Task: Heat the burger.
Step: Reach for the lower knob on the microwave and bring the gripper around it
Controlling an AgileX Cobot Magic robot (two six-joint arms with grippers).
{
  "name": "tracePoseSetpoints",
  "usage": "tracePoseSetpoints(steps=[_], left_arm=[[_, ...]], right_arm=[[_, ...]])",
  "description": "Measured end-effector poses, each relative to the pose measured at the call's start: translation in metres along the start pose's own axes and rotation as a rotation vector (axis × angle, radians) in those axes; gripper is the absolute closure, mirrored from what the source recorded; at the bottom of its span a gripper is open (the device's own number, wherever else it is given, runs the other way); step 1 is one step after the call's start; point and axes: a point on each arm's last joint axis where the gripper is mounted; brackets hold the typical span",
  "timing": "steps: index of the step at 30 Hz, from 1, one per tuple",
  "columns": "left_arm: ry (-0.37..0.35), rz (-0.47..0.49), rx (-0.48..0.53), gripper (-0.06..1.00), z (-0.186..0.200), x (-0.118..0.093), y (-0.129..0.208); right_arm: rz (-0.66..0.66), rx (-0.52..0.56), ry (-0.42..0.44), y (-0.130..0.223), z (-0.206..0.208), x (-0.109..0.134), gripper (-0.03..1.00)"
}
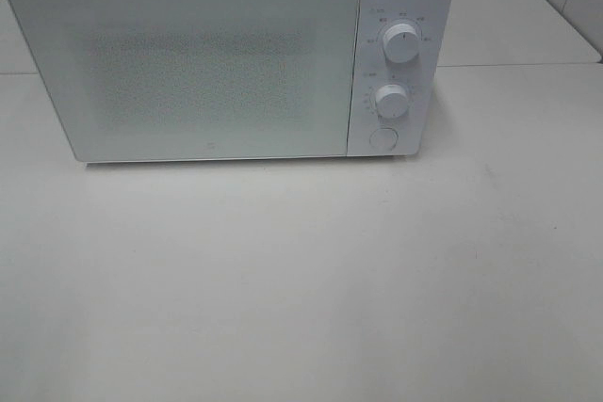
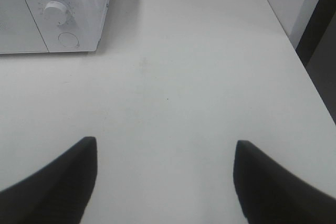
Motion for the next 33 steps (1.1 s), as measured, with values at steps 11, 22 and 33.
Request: tracePoseSetpoints(steps=[11,22,33], left_arm=[[0.000,-0.001,0.000,-0.05,0.000,0.000,0.000],[0.000,-0.001,0.000,-0.05,0.000,0.000,0.000],[0.000,-0.001,-0.001,-0.05,0.000,0.000,0.000]], right_arm=[[0.027,-0.008,0.044,-0.011,0.004,-0.003,0.16],[0.097,0.097,0.092,-0.036,-0.028,0.002,0.16],[0.139,0.034,0.030,-0.062,-0.068,0.017,0.20]])
Point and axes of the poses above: a point on each arm's last joint axis where the gripper is mounted, z pointing back along that axis away from the gripper, x along the wrist's bending axis when the last joint is at zero, y = z × x, and after that the axes turned 3 degrees about -z, right-handed
